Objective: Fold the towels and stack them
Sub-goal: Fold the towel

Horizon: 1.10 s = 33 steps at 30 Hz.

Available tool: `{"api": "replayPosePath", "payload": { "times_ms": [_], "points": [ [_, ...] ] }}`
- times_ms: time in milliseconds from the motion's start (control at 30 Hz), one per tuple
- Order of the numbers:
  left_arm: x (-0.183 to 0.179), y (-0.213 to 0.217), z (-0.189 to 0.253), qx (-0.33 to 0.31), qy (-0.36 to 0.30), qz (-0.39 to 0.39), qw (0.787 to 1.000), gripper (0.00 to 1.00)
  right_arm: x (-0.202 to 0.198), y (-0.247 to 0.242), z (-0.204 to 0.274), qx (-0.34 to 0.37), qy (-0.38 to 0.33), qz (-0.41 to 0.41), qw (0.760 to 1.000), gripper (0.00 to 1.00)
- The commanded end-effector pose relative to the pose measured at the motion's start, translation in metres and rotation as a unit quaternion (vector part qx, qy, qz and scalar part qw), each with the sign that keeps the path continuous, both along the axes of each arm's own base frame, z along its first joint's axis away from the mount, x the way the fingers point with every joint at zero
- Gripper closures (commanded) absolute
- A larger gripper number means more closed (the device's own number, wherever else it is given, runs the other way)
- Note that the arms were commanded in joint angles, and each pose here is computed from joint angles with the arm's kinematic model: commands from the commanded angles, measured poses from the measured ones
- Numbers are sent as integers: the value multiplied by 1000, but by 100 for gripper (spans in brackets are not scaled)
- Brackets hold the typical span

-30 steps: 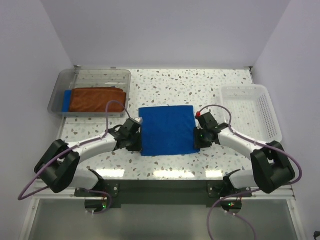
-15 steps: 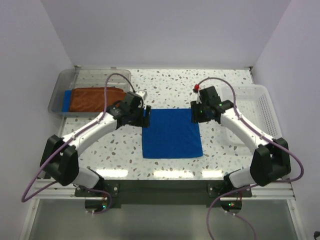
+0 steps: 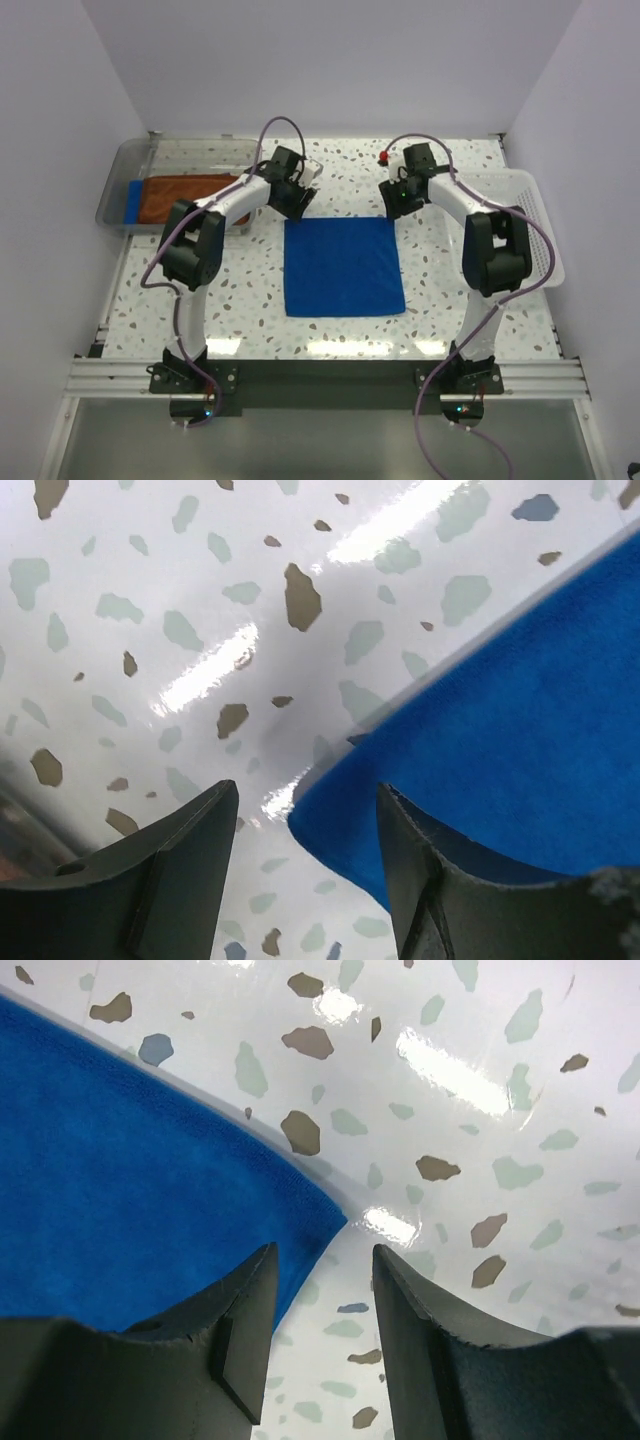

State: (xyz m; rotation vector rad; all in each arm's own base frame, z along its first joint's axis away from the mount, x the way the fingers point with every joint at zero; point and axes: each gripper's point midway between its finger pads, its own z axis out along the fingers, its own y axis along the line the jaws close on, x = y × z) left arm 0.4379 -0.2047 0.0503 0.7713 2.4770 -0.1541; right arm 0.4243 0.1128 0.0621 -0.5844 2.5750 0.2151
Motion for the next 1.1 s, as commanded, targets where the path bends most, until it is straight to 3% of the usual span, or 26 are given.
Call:
{"api": "replayPosePath", "payload": {
  "times_ms": [0, 433, 733, 1067],
  "points": [
    [23, 6, 10, 5, -15, -42, 999, 38, 22, 6, 22, 15, -42, 56, 997, 53],
    [14, -2, -21, -22, 38, -93, 995, 41, 22, 12, -12, 12, 21, 116, 993, 53],
    [19, 0, -7, -24, 20, -93, 995, 41, 17, 8, -25, 9, 40, 123, 992, 54],
    [15, 2, -17, -20, 33, -95, 995, 41, 16, 1, -44, 3, 65, 130, 989, 68]
  ]
}}
